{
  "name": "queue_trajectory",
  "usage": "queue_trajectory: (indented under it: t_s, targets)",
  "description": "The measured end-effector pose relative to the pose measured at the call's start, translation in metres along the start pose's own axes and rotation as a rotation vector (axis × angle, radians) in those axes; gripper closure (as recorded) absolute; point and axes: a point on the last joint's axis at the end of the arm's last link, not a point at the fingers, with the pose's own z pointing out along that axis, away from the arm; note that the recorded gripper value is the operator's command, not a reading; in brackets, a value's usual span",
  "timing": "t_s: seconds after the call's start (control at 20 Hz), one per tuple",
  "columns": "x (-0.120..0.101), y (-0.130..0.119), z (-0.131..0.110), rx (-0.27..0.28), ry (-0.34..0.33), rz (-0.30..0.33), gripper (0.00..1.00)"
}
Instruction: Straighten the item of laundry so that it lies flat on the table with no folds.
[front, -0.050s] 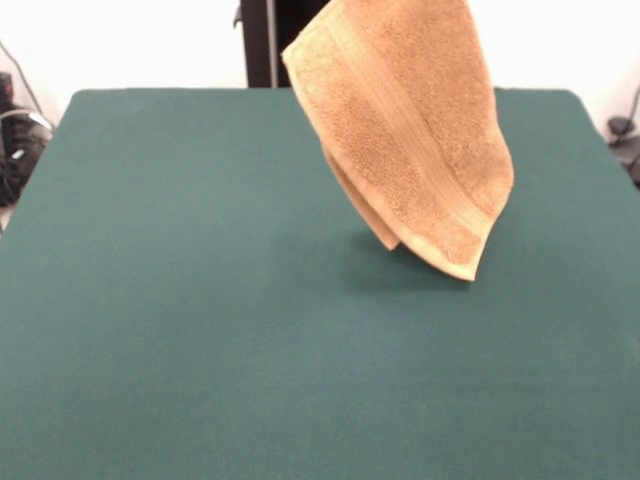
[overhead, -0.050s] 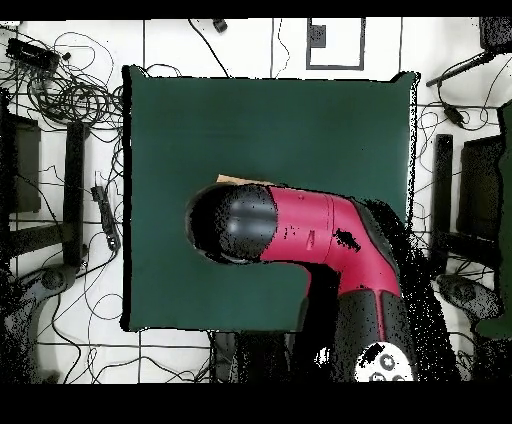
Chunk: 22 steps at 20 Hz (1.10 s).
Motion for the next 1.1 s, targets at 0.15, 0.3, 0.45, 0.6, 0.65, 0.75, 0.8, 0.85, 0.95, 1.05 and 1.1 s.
queue_trajectory:
  t_s: [0.15,0.3,0.45,0.6,0.65,0.75,0.8,0.85,0.95,1.05,1.1]
  targets:
    - [-0.0002,-0.0011,0.0,0.0,0.0,0.002,1.0]
    - [-0.0005,-0.0031,-0.0001,0.0,0.0,0.005,1.0]
    - [-0.0008,-0.0048,-0.0002,-0.001,0.0,0.008,1.0]
    - [-0.0011,-0.0068,-0.0003,-0.001,0.0,0.011,1.0]
    - [-0.0012,-0.0073,-0.0003,-0.001,0.0,0.012,1.0]
    - [-0.0013,-0.0081,-0.0003,-0.001,0.0,0.013,1.0]
    - [-0.0013,-0.0081,-0.0003,-0.001,0.0,0.013,1.0]
    - [-0.0013,-0.0082,-0.0003,-0.001,0.0,0.013,1.0]
    - [-0.0013,-0.0082,-0.0004,-0.001,0.0,0.013,1.0]
    - [-0.0013,-0.0082,-0.0004,-0.001,0.0,0.013,1.0]
    - [-0.0013,-0.0082,-0.0004,-0.001,0.0,0.013,1.0]
